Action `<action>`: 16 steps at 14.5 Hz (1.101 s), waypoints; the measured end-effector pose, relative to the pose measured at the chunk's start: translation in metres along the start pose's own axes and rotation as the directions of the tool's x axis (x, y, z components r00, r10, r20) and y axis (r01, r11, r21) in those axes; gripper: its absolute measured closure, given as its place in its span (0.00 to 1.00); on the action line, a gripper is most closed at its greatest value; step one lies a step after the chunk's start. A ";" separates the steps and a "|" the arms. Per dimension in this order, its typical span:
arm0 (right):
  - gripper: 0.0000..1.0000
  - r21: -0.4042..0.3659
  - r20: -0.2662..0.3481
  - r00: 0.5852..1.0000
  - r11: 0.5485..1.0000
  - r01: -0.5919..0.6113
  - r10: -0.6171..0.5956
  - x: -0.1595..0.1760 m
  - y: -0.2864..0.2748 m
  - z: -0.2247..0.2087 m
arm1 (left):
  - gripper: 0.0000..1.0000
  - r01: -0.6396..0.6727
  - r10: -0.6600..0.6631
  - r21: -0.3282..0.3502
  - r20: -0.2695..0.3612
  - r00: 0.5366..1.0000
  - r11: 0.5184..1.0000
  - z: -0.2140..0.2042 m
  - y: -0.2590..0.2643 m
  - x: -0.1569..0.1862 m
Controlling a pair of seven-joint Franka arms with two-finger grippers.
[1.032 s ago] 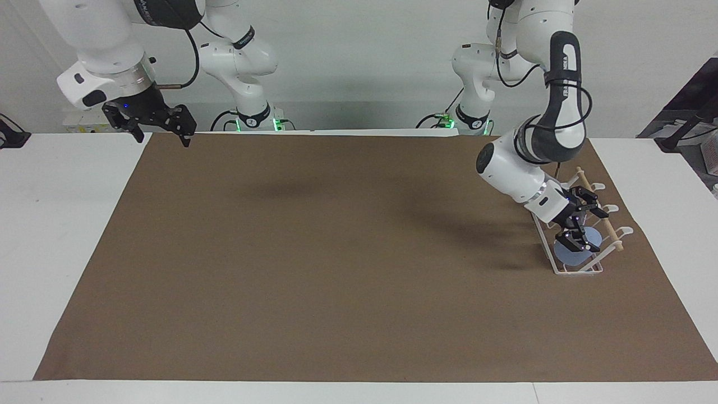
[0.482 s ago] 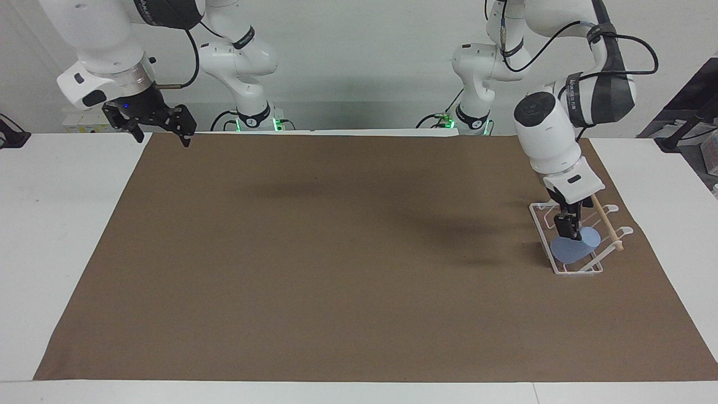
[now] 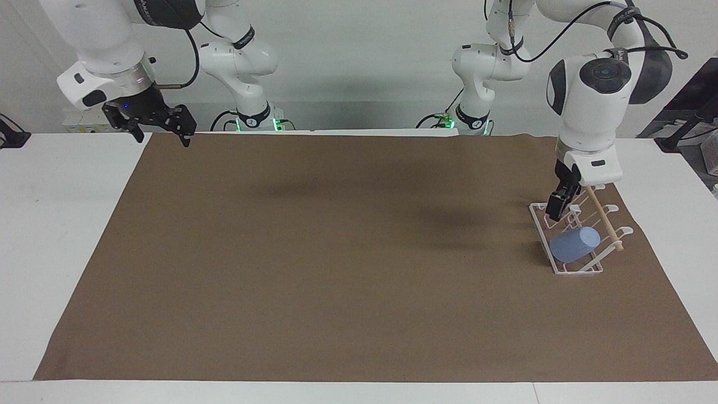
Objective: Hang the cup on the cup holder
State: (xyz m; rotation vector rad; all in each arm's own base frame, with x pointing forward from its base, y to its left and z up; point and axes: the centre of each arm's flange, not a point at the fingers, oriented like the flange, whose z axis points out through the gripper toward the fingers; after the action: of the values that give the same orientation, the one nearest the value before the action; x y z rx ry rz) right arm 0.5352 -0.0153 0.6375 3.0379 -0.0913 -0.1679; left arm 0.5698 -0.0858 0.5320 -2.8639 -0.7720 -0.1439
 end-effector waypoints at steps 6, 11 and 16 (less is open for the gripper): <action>0.00 0.000 0.000 1.000 1.000 0.000 0.000 0.000 0.000 0.000 | 0.00 -0.500 0.506 -0.076 0.111 0.855 0.862 -0.007 -0.029 0.008; 0.00 0.000 0.000 1.000 1.000 0.000 0.000 0.000 0.000 0.000 | 0.00 -0.515 0.526 -0.137 0.060 0.848 0.846 -0.043 -0.037 0.020; 0.00 0.000 0.000 1.000 1.000 0.000 0.000 0.000 0.000 0.000 | 0.00 -0.492 0.503 -0.179 0.022 0.864 0.852 -0.071 -0.057 0.035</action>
State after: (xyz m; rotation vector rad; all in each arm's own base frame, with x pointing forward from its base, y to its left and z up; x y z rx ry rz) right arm 0.5352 -0.0153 0.6375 3.0379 -0.0913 -0.1679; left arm 0.5680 -0.0335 0.6146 -3.1305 0.0015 -0.0412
